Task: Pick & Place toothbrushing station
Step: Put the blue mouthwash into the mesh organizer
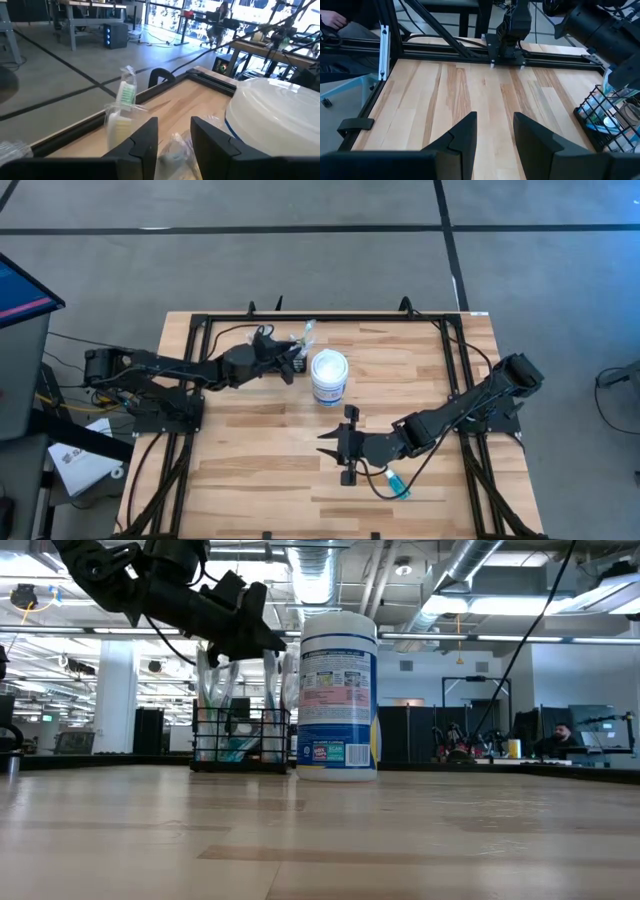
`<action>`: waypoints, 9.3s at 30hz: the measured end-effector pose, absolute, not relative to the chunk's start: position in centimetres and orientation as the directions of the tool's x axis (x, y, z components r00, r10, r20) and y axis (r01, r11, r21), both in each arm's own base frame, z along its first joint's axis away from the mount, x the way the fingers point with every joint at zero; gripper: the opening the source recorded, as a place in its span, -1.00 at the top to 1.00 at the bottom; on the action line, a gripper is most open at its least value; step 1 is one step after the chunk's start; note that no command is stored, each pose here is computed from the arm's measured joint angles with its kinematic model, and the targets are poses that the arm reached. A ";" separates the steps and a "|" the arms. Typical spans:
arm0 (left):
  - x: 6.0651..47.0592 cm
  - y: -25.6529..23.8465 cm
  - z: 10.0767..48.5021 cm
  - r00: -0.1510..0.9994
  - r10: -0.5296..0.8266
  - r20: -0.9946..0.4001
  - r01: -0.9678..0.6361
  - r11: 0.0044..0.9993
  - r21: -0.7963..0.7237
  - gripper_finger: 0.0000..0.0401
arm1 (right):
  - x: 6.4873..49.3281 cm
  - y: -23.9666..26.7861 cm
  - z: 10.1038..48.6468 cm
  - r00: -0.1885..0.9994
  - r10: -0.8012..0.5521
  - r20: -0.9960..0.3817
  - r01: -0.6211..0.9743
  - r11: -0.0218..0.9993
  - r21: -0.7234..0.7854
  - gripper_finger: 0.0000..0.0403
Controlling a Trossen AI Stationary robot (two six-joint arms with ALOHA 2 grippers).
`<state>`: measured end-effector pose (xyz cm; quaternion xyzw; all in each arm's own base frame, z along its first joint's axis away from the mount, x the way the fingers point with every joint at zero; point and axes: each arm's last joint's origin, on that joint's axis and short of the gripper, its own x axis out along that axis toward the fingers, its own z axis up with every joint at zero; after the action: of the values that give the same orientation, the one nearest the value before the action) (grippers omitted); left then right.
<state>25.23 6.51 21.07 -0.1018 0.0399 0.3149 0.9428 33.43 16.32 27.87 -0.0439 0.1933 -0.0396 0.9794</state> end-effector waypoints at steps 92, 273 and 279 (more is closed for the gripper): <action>24.3 -4.4 23.6 0.981 0.190 -0.038 -0.194 0.966 -0.173 0.46 | 21.8 25.7 14.6 0.143 -0.100 -0.985 0.613 0.790 0.009 -0.18; 23.0 -7.9 25.1 0.938 -0.286 0.194 0.279 0.958 0.067 0.46 | 38.0 21.8 31.0 0.774 -0.450 -0.446 0.337 0.888 -0.312 0.49; 23.0 -8.1 25.1 0.920 -0.341 0.194 0.328 0.940 0.095 0.46 | 38.3 22.0 31.3 0.793 -0.437 -0.426 0.320 0.892 -0.319 0.49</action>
<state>22.98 -8.14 25.05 0.0306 -0.1042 -0.1708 0.9793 38.30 21.96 31.34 -0.1159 0.2514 -0.2013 0.9396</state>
